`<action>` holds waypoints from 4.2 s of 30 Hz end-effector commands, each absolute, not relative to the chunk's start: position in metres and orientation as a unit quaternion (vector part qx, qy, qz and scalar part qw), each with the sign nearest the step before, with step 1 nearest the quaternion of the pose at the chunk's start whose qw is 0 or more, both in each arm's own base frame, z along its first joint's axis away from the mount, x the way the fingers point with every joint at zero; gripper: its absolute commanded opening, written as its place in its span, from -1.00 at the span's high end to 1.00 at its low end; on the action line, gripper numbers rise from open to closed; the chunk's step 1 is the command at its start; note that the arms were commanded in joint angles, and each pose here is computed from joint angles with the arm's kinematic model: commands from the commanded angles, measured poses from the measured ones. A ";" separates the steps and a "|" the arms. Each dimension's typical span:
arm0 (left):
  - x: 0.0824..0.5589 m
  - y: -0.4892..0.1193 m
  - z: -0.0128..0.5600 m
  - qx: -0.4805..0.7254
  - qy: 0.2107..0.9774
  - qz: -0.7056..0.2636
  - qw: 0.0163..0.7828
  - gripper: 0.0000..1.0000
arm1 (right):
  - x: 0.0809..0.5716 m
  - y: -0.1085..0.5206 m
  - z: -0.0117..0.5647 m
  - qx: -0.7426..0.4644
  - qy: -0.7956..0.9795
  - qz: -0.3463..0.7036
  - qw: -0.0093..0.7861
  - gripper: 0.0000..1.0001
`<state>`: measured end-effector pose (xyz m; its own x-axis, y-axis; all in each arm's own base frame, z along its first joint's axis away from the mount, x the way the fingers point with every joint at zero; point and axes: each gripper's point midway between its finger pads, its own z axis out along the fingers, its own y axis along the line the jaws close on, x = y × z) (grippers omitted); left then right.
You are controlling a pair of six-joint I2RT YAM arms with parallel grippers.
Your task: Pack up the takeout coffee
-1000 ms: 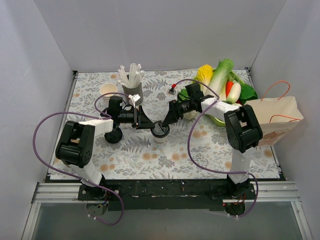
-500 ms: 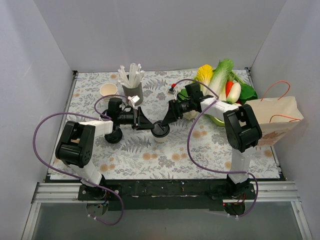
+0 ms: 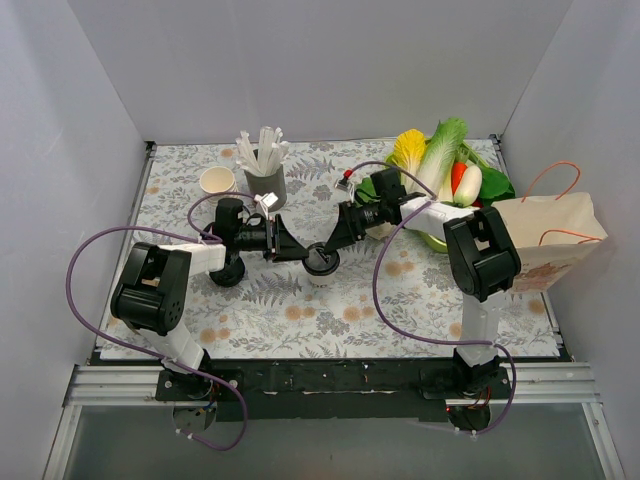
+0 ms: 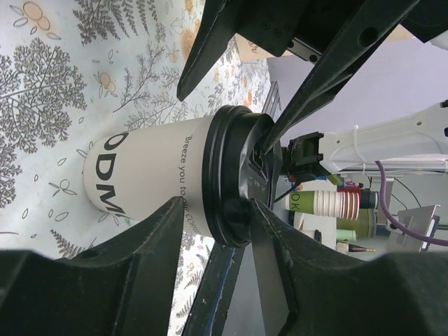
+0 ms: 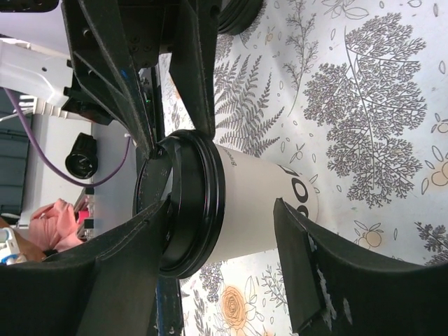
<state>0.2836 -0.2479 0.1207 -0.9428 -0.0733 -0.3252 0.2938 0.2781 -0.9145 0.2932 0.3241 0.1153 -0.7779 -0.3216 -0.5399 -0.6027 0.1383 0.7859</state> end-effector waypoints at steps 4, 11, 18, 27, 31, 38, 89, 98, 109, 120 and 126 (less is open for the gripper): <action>0.282 -0.245 0.113 0.080 0.797 -0.580 0.150 0.14 | 0.289 0.317 0.092 -0.299 0.735 0.597 0.114 -0.36; 0.284 -0.244 0.108 0.085 0.802 -0.571 0.152 0.14 | 0.287 0.314 0.085 -0.300 0.732 0.599 0.121 -0.40; 0.280 -0.250 0.140 0.150 0.757 -0.612 0.175 0.04 | 0.306 0.323 0.111 -0.319 0.710 0.608 0.157 -0.56; 0.286 -0.249 0.155 0.175 0.754 -0.599 0.205 -0.01 | 0.322 0.322 0.168 -0.382 0.686 0.575 0.229 -0.95; 0.287 -0.246 0.158 0.174 0.763 -0.583 0.220 -0.01 | 0.317 0.318 0.175 -0.401 0.677 0.568 0.241 -0.95; 0.287 -0.233 0.154 0.167 0.788 -0.547 0.228 0.01 | 0.314 0.310 0.178 -0.561 0.620 0.467 0.287 -0.95; 0.295 -0.229 0.120 0.086 0.799 -0.565 0.185 0.05 | 0.257 0.341 0.145 -0.767 0.480 0.356 0.234 -0.67; 0.289 -0.235 0.111 0.090 0.801 -0.567 0.169 0.05 | 0.249 0.339 0.139 -0.772 0.477 0.355 0.225 -0.66; 0.290 -0.236 0.106 0.087 0.805 -0.563 0.166 0.05 | 0.235 0.337 0.135 -0.769 0.474 0.374 0.210 -0.91; 0.289 -0.236 0.102 0.085 0.808 -0.560 0.161 0.06 | 0.235 0.332 0.114 -0.775 0.482 0.356 0.201 -0.57; 0.288 -0.236 0.096 0.090 0.813 -0.554 0.157 0.06 | 0.231 0.321 0.090 -0.782 0.478 0.331 0.224 -0.54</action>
<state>0.2880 -0.2357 0.1092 -0.9347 -0.0427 -0.3527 0.3192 0.3352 -0.8864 0.2407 0.3386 0.1352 0.3128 -0.5206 -0.7944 -0.8944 -0.4430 -0.0619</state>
